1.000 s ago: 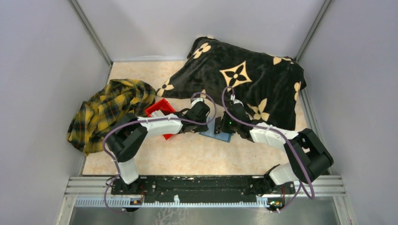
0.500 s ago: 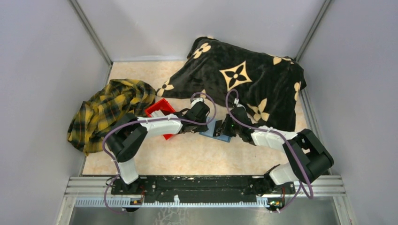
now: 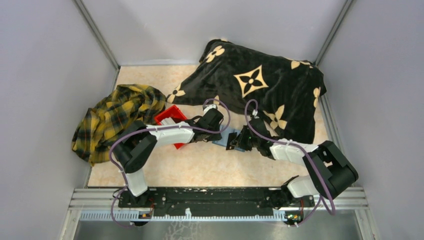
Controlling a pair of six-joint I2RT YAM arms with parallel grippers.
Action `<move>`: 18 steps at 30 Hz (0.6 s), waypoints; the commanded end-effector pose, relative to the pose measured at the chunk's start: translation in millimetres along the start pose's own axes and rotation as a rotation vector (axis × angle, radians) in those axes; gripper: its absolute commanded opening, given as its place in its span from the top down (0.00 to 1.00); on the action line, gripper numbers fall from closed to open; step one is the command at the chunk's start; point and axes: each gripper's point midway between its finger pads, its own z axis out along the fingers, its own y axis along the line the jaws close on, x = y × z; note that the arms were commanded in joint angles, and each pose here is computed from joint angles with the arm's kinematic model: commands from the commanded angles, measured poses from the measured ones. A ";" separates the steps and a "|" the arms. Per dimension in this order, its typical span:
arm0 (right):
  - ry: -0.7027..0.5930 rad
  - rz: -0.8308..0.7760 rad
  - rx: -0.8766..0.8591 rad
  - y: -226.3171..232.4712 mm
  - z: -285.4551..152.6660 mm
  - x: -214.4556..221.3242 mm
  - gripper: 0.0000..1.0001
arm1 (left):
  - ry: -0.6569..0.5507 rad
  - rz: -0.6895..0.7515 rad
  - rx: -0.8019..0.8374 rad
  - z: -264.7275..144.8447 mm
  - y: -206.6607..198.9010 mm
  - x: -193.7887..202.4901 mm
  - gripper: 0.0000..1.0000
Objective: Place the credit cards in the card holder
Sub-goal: Insert the credit card into the card holder.
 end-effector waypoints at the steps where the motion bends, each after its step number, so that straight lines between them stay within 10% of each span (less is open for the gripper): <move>1: 0.003 0.038 0.003 -4.4 -5.0 2.3 1.00 | 0.220 0.084 -0.234 11.9 75.5 76.4 0.75; 18: 0.054 0.204 -0.020 -21.0 6.4 0.5 1.00 | 0.211 0.095 -0.240 12.1 77.4 74.8 0.75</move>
